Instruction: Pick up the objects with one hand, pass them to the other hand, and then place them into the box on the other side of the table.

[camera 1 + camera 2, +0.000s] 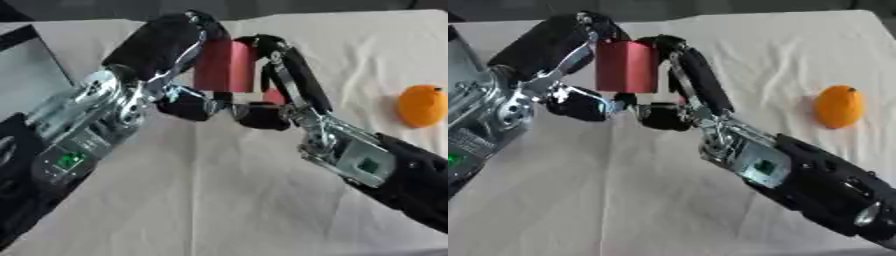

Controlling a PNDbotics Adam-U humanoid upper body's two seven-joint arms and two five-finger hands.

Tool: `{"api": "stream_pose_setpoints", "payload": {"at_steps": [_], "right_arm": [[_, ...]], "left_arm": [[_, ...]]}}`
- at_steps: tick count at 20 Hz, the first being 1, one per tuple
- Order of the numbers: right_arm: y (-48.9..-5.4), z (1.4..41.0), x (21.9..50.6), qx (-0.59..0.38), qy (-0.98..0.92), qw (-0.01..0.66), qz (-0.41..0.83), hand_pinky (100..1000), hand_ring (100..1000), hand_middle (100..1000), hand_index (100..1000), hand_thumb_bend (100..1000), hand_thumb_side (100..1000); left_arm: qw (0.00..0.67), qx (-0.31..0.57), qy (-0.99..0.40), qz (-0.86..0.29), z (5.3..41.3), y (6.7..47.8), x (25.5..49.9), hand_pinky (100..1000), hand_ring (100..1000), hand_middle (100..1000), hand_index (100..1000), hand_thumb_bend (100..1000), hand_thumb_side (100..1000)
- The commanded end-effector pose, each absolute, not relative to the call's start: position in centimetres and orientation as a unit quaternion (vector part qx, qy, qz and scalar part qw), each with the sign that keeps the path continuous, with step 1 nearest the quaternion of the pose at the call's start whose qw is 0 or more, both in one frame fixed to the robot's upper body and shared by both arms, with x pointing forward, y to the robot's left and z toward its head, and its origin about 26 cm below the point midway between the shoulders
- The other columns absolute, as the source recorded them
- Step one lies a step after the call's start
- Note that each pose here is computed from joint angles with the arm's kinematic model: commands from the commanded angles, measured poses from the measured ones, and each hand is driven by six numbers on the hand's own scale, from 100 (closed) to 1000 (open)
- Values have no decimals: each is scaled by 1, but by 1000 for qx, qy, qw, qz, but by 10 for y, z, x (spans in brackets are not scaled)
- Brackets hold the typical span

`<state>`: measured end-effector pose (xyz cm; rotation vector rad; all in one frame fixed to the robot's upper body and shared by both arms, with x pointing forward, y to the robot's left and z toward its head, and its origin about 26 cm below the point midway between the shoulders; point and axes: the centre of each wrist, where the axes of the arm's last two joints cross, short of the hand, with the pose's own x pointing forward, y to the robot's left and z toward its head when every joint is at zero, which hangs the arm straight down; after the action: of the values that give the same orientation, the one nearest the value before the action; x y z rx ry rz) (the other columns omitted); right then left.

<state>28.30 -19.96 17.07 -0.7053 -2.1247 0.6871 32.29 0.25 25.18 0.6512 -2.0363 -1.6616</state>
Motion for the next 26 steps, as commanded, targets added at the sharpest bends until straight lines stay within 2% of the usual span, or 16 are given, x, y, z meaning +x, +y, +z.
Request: {"api": "stream_pose_setpoints", "payload": {"at_steps": [1, 4, 7, 8, 9, 17, 26], "right_arm": [[-198, 173, 280, -279, -836, 384, 274, 314, 639, 485, 518, 422, 100], [-198, 173, 280, -283, -836, 384, 271, 359, 678, 522, 563, 533, 227], [-196, 172, 279, -286, -835, 381, 277, 417, 734, 577, 635, 619, 287], [-195, 171, 279, -287, -834, 379, 281, 457, 771, 622, 689, 660, 306], [-195, 171, 279, -287, -833, 377, 286, 470, 785, 641, 708, 674, 313], [-198, 170, 279, -304, -814, 371, 327, 544, 870, 752, 828, 781, 408], [-202, 170, 280, -346, -786, 391, 331, 557, 891, 776, 859, 815, 450]], "left_arm": [[200, 235, -748, -588, 266, 1, 317, 841, 628, 524, 539, 100, 175], [202, 234, -746, -590, 266, 1, 316, 843, 617, 511, 515, 100, 181], [201, 233, -744, -594, 266, 2, 315, 841, 614, 505, 497, 100, 178], [201, 233, -743, -595, 267, 2, 315, 839, 613, 501, 484, 100, 199], [200, 233, -742, -596, 267, 2, 314, 838, 613, 499, 481, 100, 177], [192, 232, -736, -607, 273, 3, 307, 832, 601, 495, 464, 100, 173], [185, 246, -720, -622, 274, 9, 309, 814, 609, 494, 465, 100, 170]]}}
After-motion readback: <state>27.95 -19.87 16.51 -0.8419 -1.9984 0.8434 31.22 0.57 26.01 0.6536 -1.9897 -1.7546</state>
